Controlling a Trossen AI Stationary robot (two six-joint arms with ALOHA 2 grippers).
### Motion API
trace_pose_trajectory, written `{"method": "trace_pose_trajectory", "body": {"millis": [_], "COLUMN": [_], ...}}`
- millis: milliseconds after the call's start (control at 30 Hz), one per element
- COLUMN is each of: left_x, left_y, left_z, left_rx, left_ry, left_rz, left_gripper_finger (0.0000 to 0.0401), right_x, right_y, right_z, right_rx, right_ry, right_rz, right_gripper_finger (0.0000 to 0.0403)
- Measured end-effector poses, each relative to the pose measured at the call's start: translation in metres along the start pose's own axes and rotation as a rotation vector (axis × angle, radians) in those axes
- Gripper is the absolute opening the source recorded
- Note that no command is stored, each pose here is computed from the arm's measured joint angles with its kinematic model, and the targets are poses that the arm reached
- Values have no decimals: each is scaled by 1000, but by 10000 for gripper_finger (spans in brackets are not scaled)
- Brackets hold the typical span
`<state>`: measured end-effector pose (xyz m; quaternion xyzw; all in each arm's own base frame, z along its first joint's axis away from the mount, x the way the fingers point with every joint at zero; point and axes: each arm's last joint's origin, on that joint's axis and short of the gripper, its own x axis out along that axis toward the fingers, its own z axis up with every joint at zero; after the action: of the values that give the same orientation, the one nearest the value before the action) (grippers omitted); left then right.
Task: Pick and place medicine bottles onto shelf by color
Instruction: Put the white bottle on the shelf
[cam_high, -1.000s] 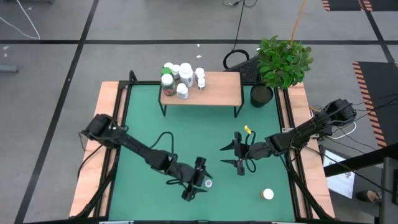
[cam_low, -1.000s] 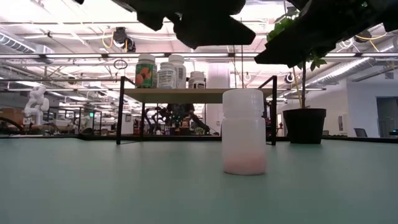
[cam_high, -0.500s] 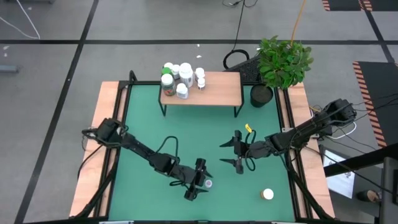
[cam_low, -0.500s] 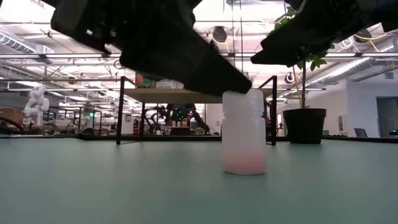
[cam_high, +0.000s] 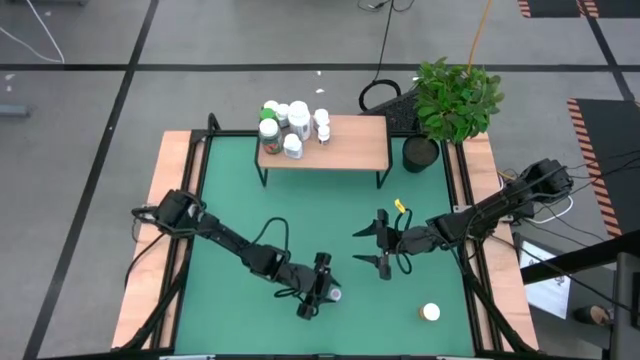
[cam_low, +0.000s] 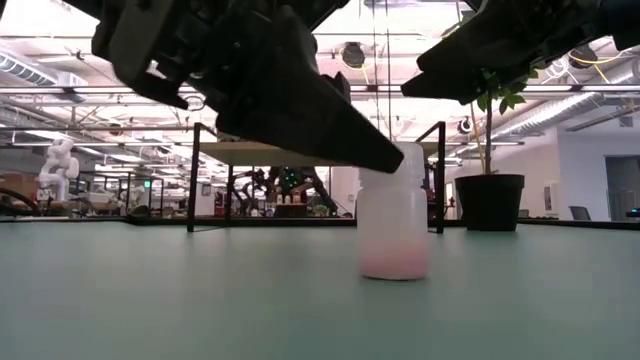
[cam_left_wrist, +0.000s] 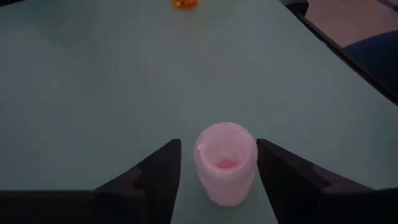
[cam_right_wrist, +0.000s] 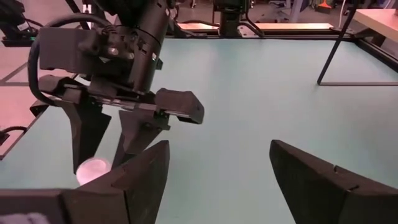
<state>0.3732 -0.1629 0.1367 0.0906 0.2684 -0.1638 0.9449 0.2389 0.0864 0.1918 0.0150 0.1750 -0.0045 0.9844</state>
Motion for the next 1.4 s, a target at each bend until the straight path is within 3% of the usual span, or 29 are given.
{"method": "trace_pose_trajectory", "body": {"millis": [200,467,667,933,1133,1400], "left_x": [0,1,-9,-66,-108,-138], "left_y": [1,7,20,72,128,206], "left_z": [0,-1,10,47,61,52], "left_rx": [-7,-55,-73,-133,-133,-208], "left_ry": [-5,2,-17,-62,-105,-60], "left_rz": [-15,-33,48,304,490,694], "left_gripper_finger": [197,133,150,147,146,155], "right_x": [0,0,-2,-21,-30,-30], "right_y": [0,0,-1,-11,-9,-10], "right_z": [0,1,3,8,11,10], "right_rx": [0,3,19,62,68,61], "right_ry": [0,-7,-20,-21,-32,-20], "right_rz": [0,2,-27,-256,-258,-259], "right_gripper_finger": [270,270,270,270,270,270]}}
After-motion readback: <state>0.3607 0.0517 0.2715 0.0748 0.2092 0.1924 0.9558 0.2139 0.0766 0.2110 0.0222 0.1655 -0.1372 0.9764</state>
